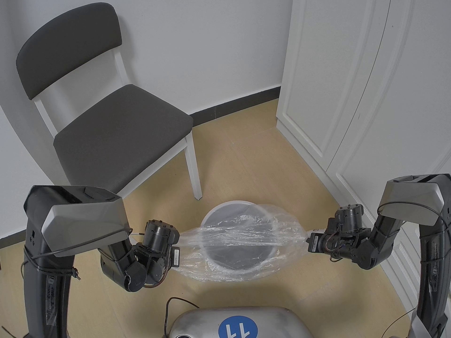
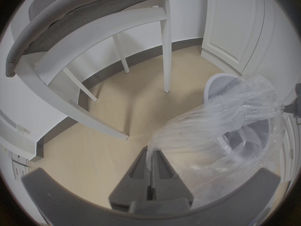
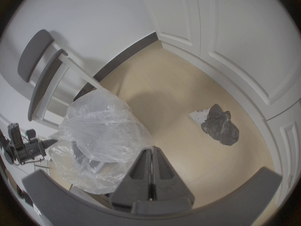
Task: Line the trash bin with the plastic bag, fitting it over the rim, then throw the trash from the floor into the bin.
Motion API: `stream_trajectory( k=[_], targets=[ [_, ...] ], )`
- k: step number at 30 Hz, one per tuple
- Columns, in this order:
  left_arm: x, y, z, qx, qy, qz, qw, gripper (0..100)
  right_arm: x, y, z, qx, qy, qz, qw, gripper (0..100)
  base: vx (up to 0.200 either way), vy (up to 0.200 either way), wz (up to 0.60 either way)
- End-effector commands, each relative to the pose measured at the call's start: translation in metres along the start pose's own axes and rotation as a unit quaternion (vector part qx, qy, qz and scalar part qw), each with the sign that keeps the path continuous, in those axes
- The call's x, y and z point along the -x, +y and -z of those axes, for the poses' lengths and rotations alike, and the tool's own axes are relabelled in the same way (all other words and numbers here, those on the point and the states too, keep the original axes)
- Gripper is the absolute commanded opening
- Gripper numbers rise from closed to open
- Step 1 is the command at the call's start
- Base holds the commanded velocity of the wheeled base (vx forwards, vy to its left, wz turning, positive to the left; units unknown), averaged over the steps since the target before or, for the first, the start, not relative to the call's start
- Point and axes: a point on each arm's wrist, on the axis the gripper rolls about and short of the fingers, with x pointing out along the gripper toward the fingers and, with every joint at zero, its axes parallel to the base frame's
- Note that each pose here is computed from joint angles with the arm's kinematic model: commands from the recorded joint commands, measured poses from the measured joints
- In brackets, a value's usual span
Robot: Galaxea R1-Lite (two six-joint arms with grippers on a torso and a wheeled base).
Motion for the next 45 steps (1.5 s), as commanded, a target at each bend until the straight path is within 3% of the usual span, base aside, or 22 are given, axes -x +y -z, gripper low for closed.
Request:
stream_trajectory(
  k=[1,10,18,23,30,37,45],
  targets=[
    [-0.015,-0.006,0.006,0.000,0.002,-0.008,1.0000,0,-0.018,0.005,0.003,-0.011,-0.006,0.001,0.9999,0,0.000,0.000,0.00],
    [-0.007,0.000,0.009,-0.004,0.004,-0.011,0.9999,0,-0.015,0.006,0.008,-0.010,0.003,0.016,0.9998,0,0.000,0.000,0.00],
    [0.042,0.048,0.007,-0.082,0.041,0.027,0.9954,0,0.017,-0.011,0.008,0.051,0.032,0.012,0.9981,0,0.000,0.000,0.00],
    [0.053,0.057,0.007,-0.089,0.048,0.056,0.9933,0,0.038,-0.014,-0.002,0.065,0.072,0.014,0.9952,0,0.000,0.000,0.00],
    [0.056,0.057,0.017,-0.112,0.064,0.064,0.9896,0,0.048,-0.015,-0.003,0.075,0.105,0.002,0.9917,0,0.000,0.000,0.00],
    [0.042,0.044,0.038,-0.136,0.090,0.070,0.9842,0,0.033,-0.011,0.010,0.082,0.123,0.002,0.9890,0,0.000,0.000,0.00],
    [0.028,0.033,0.053,-0.144,0.075,0.055,0.9852,0,0.021,-0.006,0.017,0.091,0.127,0.019,0.9876,0,0.000,0.000,0.00]
  ],
)
